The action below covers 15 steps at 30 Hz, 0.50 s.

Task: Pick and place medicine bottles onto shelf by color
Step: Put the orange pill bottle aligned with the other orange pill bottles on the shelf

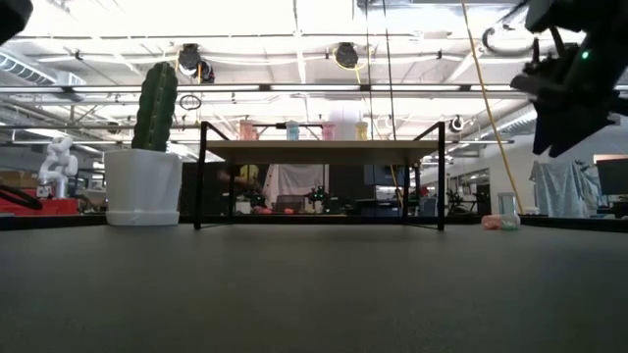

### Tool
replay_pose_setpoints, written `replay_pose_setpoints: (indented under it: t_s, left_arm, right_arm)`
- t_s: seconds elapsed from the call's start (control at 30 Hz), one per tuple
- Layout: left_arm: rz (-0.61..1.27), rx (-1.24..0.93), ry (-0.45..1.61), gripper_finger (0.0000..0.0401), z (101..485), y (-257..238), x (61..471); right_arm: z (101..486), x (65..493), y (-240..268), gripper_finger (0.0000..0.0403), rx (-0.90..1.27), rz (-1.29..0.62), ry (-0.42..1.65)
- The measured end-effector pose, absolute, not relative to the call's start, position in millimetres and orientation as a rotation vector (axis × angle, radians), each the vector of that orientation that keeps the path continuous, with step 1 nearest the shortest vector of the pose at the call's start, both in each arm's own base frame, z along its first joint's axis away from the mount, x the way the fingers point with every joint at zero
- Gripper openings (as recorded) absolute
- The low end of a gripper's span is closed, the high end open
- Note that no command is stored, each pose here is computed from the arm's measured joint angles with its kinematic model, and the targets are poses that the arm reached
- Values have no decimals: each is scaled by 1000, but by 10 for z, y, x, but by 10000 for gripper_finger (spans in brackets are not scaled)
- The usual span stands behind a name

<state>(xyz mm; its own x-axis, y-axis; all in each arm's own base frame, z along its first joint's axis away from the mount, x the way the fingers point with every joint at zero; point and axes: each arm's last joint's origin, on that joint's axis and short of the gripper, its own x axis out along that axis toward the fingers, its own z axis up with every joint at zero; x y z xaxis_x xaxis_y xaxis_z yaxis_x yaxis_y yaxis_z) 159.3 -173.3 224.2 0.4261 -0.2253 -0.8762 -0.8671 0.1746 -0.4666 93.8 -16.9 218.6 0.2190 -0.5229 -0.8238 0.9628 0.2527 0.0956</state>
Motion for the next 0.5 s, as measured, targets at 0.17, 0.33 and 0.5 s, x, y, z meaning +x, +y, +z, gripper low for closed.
replay_pose_setpoints:
  t_s: [0.17,0.33,0.5]
  left_arm:
    - [592,-1393,1027,214,2264,-1669,1716]
    - [464,-1358,878,214,2339,-1596,1920]
    - [390,-1328,744,214,2416,-1443,2141]
  right_arm:
    - [2022,922,-258,132,872,-1302,688]
    - [2040,936,-348,132,948,-1371,581]
    - [2066,965,-503,132,998,-1403,500]
